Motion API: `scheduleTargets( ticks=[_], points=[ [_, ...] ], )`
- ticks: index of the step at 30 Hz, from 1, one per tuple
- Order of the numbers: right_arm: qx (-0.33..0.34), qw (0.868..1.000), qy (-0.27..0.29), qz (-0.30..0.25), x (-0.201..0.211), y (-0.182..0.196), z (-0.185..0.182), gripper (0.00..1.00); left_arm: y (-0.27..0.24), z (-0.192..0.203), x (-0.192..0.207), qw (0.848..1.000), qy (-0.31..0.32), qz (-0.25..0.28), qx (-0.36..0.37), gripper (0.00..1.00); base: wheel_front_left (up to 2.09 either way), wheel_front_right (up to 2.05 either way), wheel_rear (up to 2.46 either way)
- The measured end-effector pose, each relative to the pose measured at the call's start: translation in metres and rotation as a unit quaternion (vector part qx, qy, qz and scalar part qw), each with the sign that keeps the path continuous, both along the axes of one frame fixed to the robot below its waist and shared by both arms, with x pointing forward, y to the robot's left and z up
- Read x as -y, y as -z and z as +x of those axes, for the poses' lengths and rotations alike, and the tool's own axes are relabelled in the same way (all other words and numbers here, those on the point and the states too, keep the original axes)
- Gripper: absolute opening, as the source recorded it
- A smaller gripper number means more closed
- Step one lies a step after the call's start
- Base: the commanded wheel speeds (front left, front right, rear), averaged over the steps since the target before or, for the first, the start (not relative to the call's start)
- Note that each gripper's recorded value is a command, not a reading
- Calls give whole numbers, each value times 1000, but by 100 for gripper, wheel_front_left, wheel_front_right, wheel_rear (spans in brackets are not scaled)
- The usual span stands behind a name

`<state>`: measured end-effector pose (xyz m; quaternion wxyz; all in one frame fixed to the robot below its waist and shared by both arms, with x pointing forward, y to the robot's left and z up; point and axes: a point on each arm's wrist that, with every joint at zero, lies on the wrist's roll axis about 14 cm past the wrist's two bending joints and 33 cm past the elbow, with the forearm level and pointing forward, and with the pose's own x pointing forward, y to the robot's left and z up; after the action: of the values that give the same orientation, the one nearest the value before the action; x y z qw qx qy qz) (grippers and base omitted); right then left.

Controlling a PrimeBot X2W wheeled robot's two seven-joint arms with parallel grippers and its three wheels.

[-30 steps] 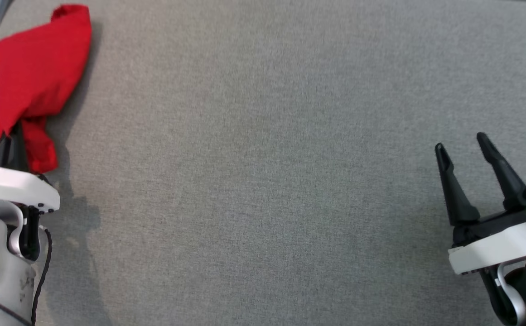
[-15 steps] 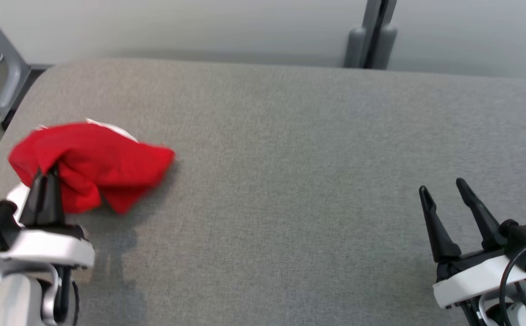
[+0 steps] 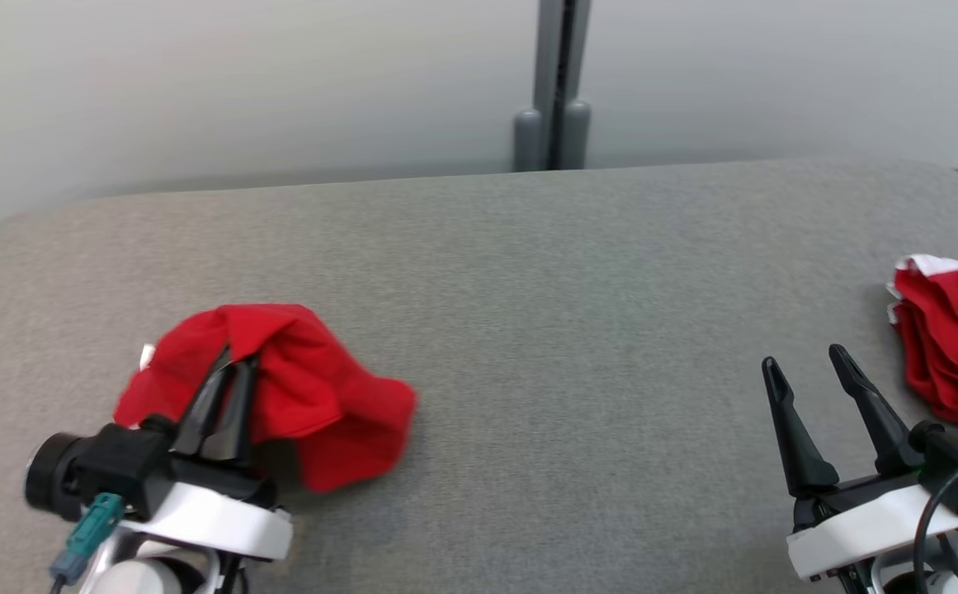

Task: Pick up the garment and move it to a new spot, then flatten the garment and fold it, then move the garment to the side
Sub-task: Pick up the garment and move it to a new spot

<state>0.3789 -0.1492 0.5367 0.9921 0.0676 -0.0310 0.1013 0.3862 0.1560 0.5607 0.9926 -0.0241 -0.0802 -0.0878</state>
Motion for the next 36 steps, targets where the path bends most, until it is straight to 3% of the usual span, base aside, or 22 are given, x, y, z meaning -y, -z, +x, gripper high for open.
scheduleTargets(
  ticks=[6, 13, 16, 21, 22, 23, 24, 25, 31, 36],
  points=[
    [3, 999, 37, 3, 24, -3, -5, 100, -17, 17, 69, 994, 107, -2, 21, 0, 0, 0, 0],
    [-4, 996, 86, 6, 53, 4, -6, 100, -3, 36, 156, 972, 235, -4, 4, 0, 0, 0, 0],
    [-16, 993, 116, 7, 70, 16, -7, 100, 22, 44, 197, 957, 290, -6, -26, 0, 0, 0, 0],
    [-33, 989, 146, 9, 84, 31, -9, 100, 70, 46, 231, 936, 340, -1, -89, 0, 0, 0, 0],
    [-39, 988, 151, 9, 87, 35, -10, 100, 79, 46, 235, 933, 345, -3, -100, 13, 0, 0, 0],
    [-44, 987, 156, 9, 89, 39, -11, 100, 88, 47, 238, 930, 349, -3, -113, 40, 0, 0, 0],
    [-49, 986, 161, 8, 92, 43, -11, 100, 95, 47, 241, 928, 353, -4, -120, 93, 0, 0, 0],
    [-52, 985, 165, 8, 94, 45, -12, 100, 99, 48, 243, 927, 355, -4, -124, 100, 0, 0, 0],
    [-51, 986, 156, 7, 90, 48, -4, 100, 106, 51, 233, 931, 342, -9, -127, 100, 0, 0, 0],
    [-46, 990, 131, 10, 77, 44, 4, 100, 100, 56, 201, 949, 294, -8, -116, 100, 0, 0, 0]
  ],
)
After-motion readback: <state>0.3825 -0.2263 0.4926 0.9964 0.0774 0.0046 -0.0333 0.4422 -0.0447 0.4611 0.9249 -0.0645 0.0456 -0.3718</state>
